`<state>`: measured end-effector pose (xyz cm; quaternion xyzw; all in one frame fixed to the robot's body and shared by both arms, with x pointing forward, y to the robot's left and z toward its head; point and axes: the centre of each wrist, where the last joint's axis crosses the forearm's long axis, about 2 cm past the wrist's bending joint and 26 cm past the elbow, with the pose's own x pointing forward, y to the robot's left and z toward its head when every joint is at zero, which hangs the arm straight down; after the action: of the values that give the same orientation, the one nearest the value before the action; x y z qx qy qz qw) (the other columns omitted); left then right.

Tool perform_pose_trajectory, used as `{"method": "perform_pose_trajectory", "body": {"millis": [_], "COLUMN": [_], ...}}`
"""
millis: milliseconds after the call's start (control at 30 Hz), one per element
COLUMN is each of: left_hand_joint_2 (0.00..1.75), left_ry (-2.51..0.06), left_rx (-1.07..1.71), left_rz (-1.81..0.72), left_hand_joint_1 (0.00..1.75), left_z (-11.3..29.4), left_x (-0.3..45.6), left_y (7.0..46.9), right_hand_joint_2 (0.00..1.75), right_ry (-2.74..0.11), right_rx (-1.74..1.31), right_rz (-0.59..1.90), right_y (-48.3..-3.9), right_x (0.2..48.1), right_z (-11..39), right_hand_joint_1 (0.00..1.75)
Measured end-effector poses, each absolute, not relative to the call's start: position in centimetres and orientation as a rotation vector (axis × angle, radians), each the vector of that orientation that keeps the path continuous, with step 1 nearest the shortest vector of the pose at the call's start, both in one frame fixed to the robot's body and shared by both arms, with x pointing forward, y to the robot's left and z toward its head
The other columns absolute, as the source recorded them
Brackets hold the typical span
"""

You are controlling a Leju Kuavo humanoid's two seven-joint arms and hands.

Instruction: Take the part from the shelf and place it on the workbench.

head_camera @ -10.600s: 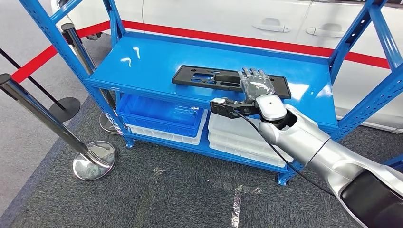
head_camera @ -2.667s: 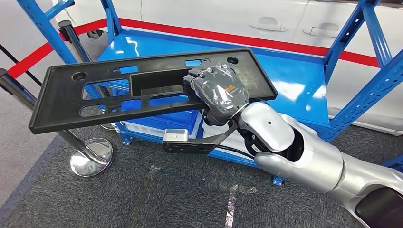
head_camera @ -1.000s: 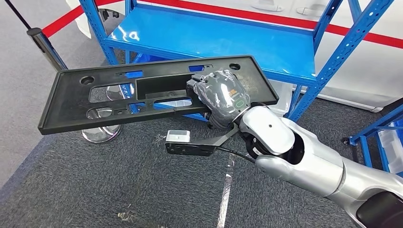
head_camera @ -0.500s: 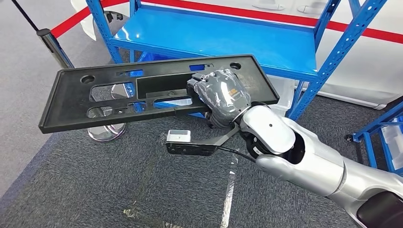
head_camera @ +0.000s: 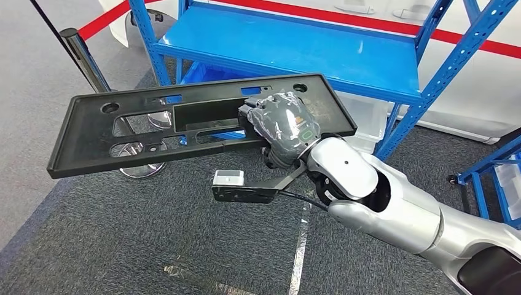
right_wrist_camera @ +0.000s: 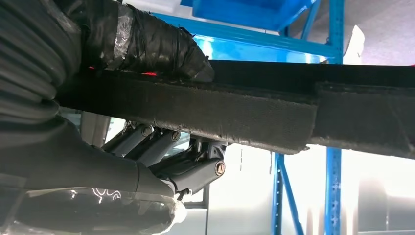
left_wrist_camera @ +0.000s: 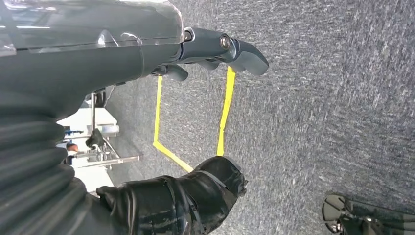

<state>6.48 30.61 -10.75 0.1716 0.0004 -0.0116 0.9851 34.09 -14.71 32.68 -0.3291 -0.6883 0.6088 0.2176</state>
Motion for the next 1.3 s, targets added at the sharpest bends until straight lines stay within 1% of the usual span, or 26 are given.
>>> {"method": "perform_pose_trajectory", "body": {"millis": [400,667,900,1300], "left_hand_joint_2": [1.75,1.75,1.75,1.75], "left_ry": [0.001,0.002,0.001,-0.003], "left_rx": [0.345,0.346,0.345,0.345], "left_rz": [-0.035,-0.041,-0.039,-0.040], "left_hand_joint_1": [0.00,0.00,0.00,0.00], "left_z": [-10.8,-10.8,-10.8,-10.8], "left_x": [6.4,6.2,6.2,6.3], "left_y": [30.5,30.6,30.6,30.6], "right_hand_joint_2": [1.75,1.75,1.75,1.75], "right_ry": [-1.905,-1.931,-1.779,-1.815], "right_rx": [-0.929,-1.001,-0.971,-1.071], "right_rz": [1.686,1.671,1.762,1.699], "right_y": [-14.8,-15.1,-15.3,-15.9], "right_x": [34.1,34.1,34.4,34.6], "right_z": [32.7,32.3,32.8,33.1], "right_hand_joint_1": [1.75,1.75,1.75,1.75]}}
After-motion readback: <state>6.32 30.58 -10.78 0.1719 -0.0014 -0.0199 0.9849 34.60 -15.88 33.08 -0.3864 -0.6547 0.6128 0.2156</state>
